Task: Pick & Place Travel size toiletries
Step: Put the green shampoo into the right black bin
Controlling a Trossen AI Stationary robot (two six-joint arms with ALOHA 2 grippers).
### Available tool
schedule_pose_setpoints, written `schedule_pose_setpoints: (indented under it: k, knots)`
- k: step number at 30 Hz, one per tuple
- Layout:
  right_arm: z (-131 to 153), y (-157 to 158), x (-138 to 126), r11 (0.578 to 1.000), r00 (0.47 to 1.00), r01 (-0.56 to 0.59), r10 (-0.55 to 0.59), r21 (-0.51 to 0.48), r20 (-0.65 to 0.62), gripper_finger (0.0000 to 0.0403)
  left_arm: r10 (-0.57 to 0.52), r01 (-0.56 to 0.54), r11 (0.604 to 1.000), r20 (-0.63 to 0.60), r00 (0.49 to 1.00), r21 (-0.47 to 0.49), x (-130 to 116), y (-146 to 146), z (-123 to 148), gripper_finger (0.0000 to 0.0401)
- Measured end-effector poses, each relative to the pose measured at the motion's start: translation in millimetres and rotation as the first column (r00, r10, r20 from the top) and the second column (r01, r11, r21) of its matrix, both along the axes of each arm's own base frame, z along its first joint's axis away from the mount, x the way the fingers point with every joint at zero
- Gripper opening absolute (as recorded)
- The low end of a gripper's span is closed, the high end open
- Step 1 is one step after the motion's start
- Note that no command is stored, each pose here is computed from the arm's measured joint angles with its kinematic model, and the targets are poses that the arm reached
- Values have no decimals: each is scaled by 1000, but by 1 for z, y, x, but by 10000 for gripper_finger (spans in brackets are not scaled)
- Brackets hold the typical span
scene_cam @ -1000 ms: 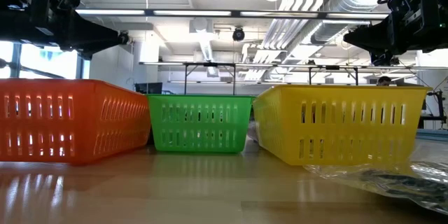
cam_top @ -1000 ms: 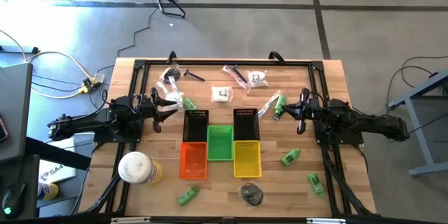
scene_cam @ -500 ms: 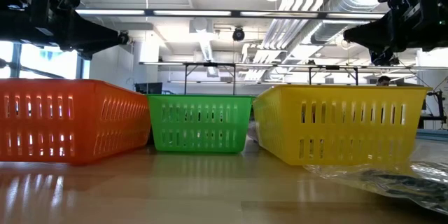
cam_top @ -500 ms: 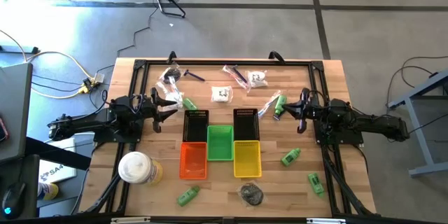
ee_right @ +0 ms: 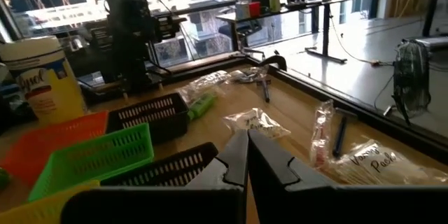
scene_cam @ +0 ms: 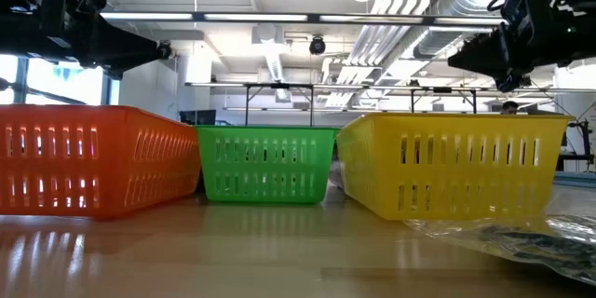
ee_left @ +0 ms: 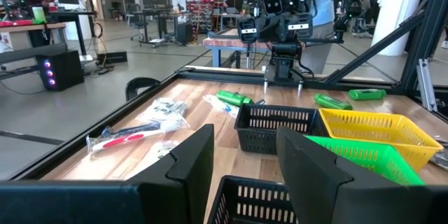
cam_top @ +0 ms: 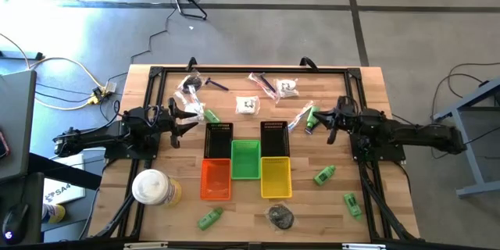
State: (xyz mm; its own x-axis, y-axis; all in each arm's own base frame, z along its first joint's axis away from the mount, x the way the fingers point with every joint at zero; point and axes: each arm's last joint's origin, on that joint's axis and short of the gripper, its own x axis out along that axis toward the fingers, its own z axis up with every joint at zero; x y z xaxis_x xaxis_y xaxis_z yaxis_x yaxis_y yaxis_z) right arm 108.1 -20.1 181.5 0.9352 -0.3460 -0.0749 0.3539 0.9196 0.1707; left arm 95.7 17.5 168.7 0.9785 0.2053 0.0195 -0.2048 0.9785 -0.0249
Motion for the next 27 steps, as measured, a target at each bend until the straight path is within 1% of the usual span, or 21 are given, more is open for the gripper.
schedule_pose_setpoints:
  k: [7, 11, 17, 22, 27]
  knots:
    - [10, -4, 12, 994, 994, 90, -86, 67, -63, 3, 0, 0, 1000, 0, 1000, 0, 0, 0, 0, 152]
    - [17, -5, 21, 992, 990, 107, -99, 72, -105, 3, 0, 0, 1000, 0, 1000, 0, 0, 0, 0, 152]
    - [29, -8, 34, 977, 972, 182, -162, 109, -169, 3, 0, 0, 1000, 0, 1000, 0, 0, 0, 0, 152]
    - [38, -11, 44, 950, 942, 262, -213, 170, -258, 3, 0, 0, 1000, 0, 1000, 0, 0, 0, 0, 152]
    - [44, -12, 53, 916, 897, 336, -240, 218, -371, 2, 0, 0, 1000, 0, 1000, 0, 0, 0, 0, 152]
